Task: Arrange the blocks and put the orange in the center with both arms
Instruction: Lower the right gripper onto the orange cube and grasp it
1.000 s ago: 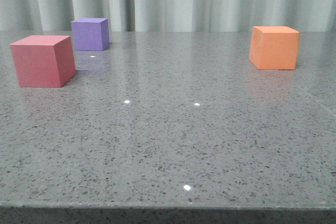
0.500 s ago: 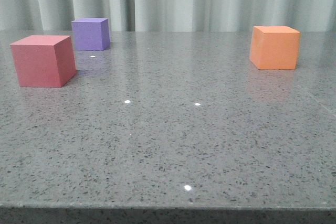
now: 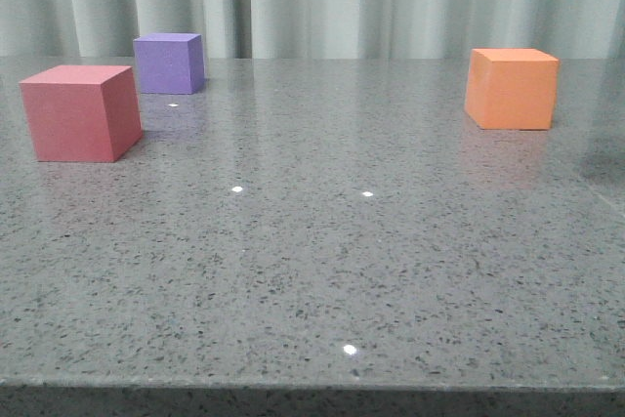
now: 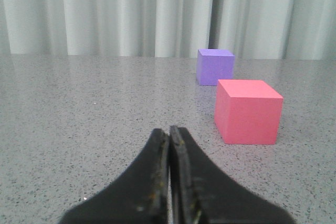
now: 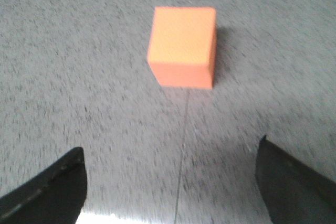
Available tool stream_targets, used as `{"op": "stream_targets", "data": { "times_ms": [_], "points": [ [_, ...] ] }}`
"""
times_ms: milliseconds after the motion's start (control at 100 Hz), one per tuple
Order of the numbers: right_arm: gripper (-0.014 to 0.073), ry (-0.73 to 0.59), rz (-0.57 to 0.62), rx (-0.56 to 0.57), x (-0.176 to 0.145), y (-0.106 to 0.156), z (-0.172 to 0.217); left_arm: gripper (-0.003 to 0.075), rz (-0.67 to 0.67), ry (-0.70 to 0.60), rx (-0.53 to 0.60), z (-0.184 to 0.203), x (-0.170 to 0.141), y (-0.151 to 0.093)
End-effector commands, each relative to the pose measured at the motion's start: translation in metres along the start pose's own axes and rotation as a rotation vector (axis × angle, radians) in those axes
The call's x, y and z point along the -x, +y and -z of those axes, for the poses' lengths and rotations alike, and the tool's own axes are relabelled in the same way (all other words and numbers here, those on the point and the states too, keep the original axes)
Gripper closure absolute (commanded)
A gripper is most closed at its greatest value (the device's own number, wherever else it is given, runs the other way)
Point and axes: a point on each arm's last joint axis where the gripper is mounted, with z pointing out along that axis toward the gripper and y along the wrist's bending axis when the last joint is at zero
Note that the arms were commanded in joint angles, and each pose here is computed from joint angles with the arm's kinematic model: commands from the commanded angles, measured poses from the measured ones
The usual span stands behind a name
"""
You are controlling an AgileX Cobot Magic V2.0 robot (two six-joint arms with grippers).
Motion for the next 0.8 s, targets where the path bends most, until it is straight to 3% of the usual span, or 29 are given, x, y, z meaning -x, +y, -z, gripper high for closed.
{"op": "stream_targets", "data": {
  "times_ms": [0,380,620,710,790],
  "points": [
    [-0.0047,-0.094,0.011,0.019,0.028,0.007,-0.01,0.0741,0.01,-0.066,-0.017,0.001,-0.005,-0.001],
    [-0.0047,-0.029,0.066,-0.045,0.074,0.002,-0.094,0.0741,0.01,-0.066,-0.017,0.001,-0.005,-0.001],
    [-0.0045,0.028,0.062,-0.054,0.074,-0.002,-0.136,0.0741,0.01,-0.066,-0.017,0.001,-0.005,-0.001],
    [0.0013,0.069,0.059,-0.059,0.069,-0.004,-0.147,0.0741,0.01,-0.066,-0.017,0.001,-0.005,-0.001],
    [0.0127,0.094,0.058,-0.062,0.066,-0.005,-0.15,0.0741,0.01,-0.066,-0.017,0.001,-0.005,-0.001]
  ]
}}
